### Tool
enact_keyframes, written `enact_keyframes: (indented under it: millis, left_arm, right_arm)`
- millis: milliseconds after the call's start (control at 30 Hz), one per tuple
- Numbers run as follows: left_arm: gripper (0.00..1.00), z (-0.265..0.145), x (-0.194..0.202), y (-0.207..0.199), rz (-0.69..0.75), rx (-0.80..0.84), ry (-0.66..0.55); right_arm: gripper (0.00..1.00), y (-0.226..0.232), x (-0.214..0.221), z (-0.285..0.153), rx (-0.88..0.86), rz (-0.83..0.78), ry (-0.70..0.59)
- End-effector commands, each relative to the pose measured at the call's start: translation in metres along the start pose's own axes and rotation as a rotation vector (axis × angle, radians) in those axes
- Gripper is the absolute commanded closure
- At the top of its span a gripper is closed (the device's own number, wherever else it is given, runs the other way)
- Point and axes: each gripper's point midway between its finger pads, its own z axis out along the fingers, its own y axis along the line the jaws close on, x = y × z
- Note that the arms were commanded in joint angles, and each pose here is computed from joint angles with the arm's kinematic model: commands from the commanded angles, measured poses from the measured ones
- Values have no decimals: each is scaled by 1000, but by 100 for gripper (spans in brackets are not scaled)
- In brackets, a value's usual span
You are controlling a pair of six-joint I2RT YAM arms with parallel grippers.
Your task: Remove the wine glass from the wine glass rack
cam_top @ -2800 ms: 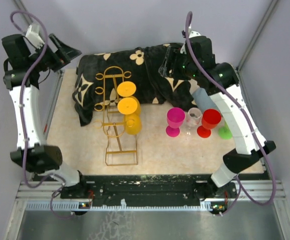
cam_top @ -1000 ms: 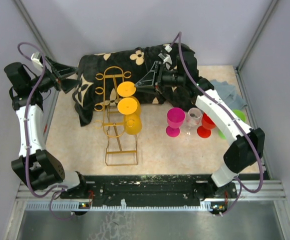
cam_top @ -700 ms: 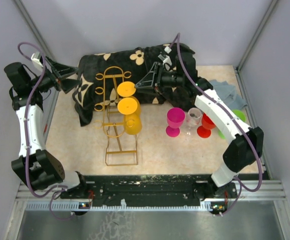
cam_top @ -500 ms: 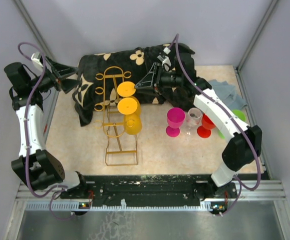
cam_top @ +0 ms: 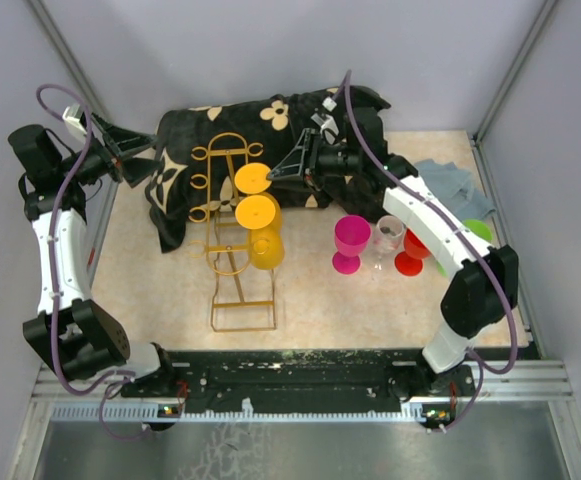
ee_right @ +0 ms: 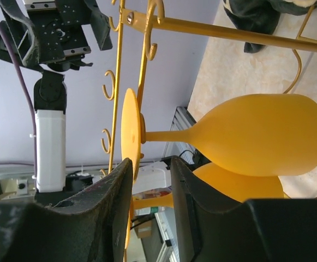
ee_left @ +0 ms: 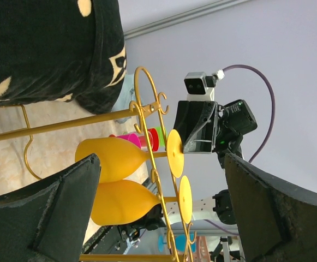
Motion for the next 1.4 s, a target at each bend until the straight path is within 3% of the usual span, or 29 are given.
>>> enact_keyframes:
  millis: [0,167,533,1367]
  left_arm:
    - [1,-2,2,-13,58,28,9]
    - [1,-2,2,-13,57,30,13]
    - [0,-2,1,-11,55,28,15]
    - [0,-1,1,-10,48,18,17]
  right_arm:
    - [66,23,-6,9,-58,-68,-3]
    - [71,25,-8,10,-61,-69,-7]
    - [100,31,-10,7,-71,-82,-20]
    - [100,54,-18,-22,-142,-14,-83]
